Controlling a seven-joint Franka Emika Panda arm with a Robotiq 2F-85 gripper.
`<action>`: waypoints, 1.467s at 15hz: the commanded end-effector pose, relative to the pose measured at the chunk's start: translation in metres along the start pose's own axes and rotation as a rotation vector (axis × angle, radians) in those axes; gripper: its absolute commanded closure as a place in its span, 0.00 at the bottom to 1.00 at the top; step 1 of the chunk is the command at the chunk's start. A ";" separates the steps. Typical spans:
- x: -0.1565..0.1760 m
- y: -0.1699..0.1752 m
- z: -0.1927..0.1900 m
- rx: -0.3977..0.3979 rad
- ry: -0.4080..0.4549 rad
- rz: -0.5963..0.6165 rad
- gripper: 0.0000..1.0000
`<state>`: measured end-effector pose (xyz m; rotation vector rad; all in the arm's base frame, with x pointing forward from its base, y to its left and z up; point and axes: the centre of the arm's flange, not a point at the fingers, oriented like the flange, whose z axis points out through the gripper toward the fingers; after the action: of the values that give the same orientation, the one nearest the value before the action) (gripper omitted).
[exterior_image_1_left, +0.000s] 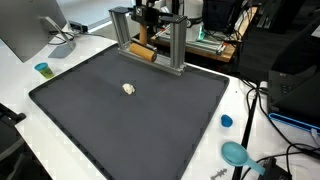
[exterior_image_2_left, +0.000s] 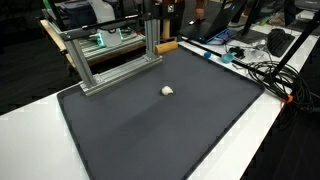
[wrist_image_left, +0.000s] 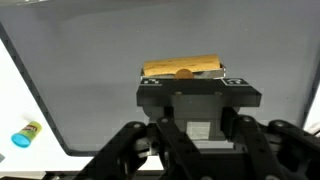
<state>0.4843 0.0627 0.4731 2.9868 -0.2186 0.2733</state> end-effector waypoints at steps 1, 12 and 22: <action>-0.001 -0.002 -0.004 0.000 0.000 -0.004 0.78; 0.123 0.003 0.101 0.034 -0.095 -0.038 0.78; 0.114 0.028 0.131 0.022 -0.099 -0.014 0.78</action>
<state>0.6106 0.0101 0.3648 3.0305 -0.1863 0.0841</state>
